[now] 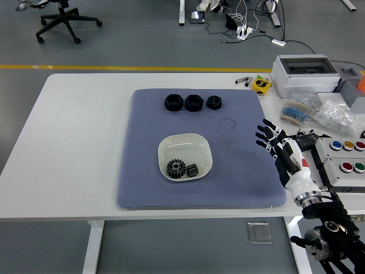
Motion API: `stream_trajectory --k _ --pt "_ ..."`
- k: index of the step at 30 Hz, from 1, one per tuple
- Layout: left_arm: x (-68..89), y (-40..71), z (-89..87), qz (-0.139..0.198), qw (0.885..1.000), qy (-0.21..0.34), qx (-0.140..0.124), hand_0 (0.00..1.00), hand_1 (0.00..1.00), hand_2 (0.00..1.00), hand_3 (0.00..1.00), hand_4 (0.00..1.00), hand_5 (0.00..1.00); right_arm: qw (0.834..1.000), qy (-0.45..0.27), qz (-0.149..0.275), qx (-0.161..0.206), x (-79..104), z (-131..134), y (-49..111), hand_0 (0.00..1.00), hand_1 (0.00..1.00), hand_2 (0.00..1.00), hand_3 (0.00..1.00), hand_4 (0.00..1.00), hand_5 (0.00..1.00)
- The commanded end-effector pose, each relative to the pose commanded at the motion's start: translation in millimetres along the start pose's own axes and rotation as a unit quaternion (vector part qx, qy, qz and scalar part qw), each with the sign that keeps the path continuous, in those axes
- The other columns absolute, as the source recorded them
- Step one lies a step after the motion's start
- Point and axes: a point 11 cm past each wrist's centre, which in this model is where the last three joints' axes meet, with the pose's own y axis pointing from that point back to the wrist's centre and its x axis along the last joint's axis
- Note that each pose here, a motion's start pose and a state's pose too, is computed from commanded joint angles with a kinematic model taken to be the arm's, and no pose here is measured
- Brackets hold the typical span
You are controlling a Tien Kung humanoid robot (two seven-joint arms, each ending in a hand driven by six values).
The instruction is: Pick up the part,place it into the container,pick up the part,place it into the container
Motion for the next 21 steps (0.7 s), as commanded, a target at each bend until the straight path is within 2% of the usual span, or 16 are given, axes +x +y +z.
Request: stream_trajectory --k 21 --pt "-2.2 0.2 0.8 -0.003 1.0 -0.004 0.0 0.829 0.765 0.796 0.574 0.483 0.738 1.0 -0.002 0.008 0.004 0.7 -1.7 -1.2 0.891 0.837 0.861 0.873 0.998 0.76"
